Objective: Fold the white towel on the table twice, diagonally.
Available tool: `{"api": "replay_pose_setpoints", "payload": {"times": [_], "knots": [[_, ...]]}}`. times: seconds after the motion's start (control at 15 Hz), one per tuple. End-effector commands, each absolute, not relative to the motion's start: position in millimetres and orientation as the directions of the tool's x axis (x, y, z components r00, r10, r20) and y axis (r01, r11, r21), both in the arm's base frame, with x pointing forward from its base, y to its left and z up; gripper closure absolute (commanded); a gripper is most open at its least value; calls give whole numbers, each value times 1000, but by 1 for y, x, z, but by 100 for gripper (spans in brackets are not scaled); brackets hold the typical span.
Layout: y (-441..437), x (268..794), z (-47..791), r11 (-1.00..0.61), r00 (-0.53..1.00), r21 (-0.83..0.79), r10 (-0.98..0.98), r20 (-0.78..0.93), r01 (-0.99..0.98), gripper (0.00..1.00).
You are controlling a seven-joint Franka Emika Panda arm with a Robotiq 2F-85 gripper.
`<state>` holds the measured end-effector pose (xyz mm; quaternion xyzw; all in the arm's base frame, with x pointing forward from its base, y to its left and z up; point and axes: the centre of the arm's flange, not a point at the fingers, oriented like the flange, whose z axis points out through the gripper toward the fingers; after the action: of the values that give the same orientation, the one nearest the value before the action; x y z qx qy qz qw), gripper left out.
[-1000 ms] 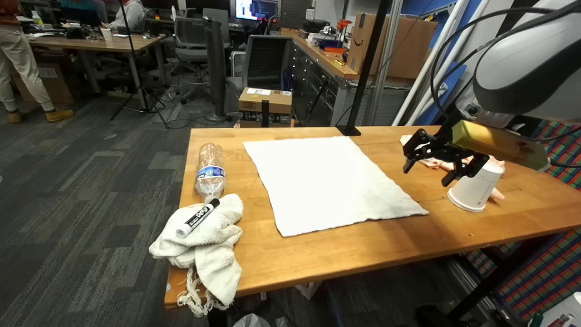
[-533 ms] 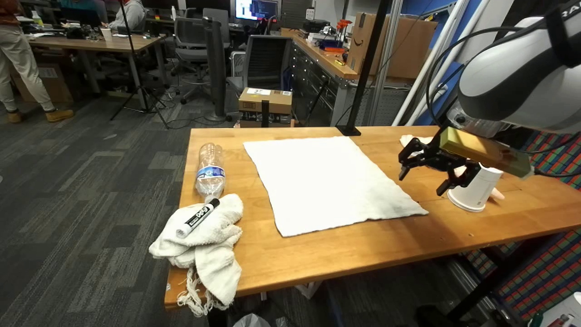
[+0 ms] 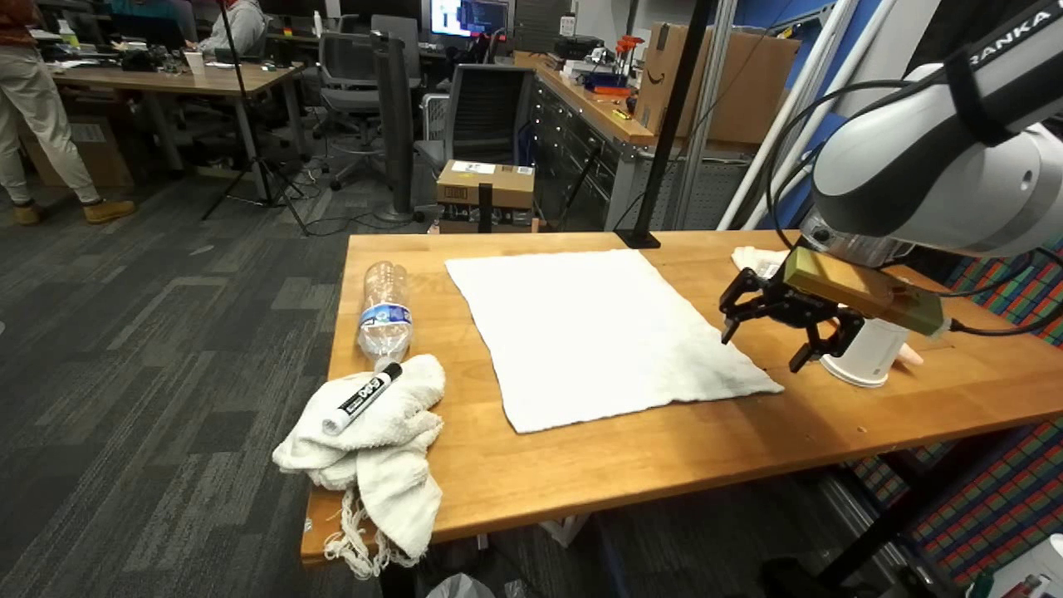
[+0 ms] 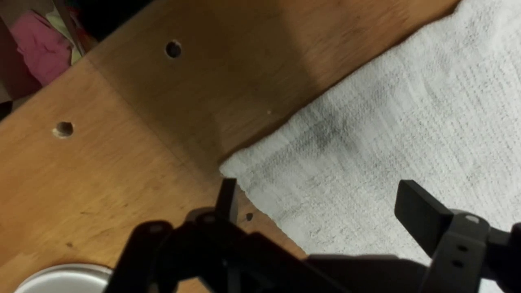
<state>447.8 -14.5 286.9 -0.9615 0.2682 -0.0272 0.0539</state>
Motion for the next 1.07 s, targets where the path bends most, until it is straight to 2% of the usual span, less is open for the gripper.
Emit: {"api": "replay_pose_setpoints", "payload": {"times": [0.0,1.0], "knots": [[-16,457,280,-836,840,-112,-542,20,-537,0],[-9,453,241,-806,809,-71,-585,-67,-588,0]]}}
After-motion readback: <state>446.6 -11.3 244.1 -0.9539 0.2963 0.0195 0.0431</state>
